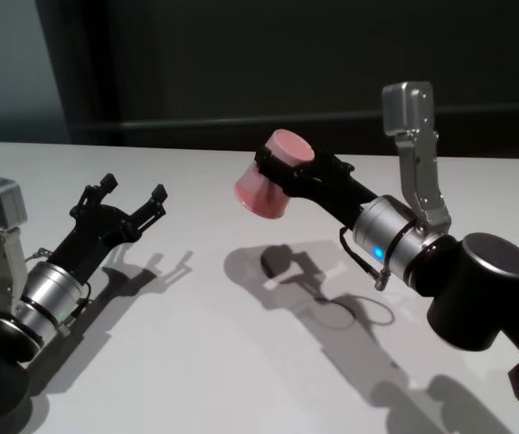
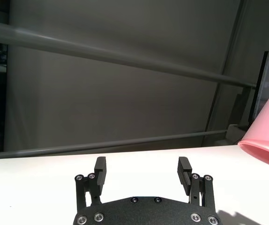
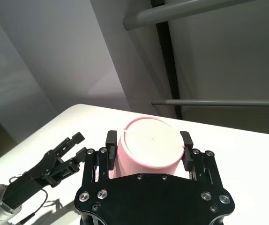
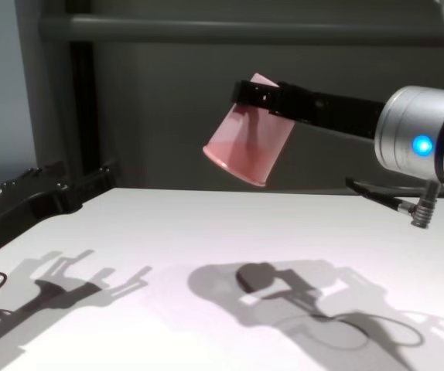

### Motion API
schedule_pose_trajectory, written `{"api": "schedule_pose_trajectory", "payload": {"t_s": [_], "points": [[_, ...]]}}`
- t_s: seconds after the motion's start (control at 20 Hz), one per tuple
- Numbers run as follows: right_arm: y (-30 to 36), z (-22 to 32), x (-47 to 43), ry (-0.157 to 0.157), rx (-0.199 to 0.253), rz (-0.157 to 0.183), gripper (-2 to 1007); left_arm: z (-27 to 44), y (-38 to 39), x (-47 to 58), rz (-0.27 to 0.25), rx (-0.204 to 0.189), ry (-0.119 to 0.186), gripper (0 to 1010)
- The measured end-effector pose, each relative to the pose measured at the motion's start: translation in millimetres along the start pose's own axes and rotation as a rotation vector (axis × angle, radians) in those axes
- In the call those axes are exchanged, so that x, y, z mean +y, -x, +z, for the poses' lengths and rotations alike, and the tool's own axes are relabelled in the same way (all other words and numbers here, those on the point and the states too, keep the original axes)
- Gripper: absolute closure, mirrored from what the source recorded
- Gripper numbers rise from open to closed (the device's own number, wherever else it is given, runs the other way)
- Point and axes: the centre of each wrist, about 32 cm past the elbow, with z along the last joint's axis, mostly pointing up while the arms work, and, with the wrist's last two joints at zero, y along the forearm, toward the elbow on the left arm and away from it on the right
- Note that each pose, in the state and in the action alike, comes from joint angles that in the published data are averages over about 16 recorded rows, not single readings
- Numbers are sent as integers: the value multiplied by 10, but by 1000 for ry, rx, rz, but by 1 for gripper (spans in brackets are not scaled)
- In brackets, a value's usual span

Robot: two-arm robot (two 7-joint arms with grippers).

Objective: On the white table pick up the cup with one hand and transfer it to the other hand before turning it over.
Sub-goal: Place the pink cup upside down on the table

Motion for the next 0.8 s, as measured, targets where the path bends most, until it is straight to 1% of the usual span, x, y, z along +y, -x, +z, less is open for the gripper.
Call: {"api": "schedule_pose_trajectory", "payload": {"t_s": [0.15, 0.25, 0.45, 0.65, 0.8], "points": [[98, 28, 12, 55, -88, -64, 220, 0, 0, 0, 0, 0, 0, 7], [155, 38, 28, 90, -141, -101, 220, 1, 1, 0, 0, 0, 0, 7], [247, 37, 78, 159, -231, -163, 220, 1, 1, 0, 0, 0, 0, 7], [305, 9, 143, 218, -293, -208, 220, 1, 1, 0, -1, 0, 0, 7], [337, -25, 195, 252, -326, -234, 220, 1, 1, 0, -1, 0, 0, 7]]}}
